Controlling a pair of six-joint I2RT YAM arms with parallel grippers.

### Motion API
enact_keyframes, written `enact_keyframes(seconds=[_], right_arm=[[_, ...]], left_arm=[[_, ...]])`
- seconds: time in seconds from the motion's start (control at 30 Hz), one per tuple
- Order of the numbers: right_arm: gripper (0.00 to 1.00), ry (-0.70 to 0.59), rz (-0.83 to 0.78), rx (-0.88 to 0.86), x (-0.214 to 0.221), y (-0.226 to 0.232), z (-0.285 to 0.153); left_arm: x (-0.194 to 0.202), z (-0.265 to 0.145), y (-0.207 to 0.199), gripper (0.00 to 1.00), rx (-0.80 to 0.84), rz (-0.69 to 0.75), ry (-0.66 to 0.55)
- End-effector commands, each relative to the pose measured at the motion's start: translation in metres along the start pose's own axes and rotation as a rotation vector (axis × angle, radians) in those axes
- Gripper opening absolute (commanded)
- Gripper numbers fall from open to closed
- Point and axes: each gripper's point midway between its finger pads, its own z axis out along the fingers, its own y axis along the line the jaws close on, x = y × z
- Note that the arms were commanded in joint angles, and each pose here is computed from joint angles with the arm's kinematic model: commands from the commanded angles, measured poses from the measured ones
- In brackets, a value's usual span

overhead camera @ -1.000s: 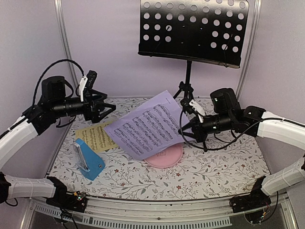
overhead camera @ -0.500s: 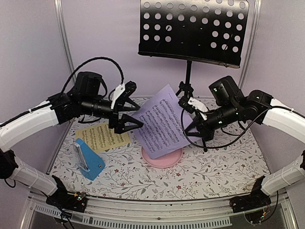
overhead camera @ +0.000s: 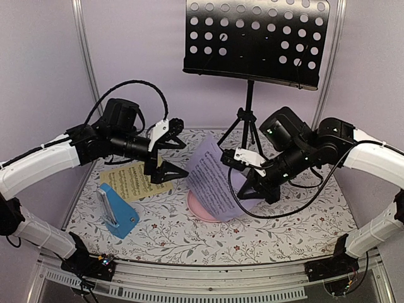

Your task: Set up the instrument practice props

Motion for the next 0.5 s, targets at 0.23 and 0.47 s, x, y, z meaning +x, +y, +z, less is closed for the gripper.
enact_keyframes(seconds=[0.23,0.47], right_arm=[[0.0,0.039,-0.078,0.033,-0.01,0.016,-0.009],[0.0,0.02,-0.074,0.069,-0.012,0.011,-0.015]], left_arm=[[-0.002,0.018,-0.019,0.83,0.102,0.03,-0.022],[-0.009,0.013,-0.035,0.31,0.175,0.03,-0.058]])
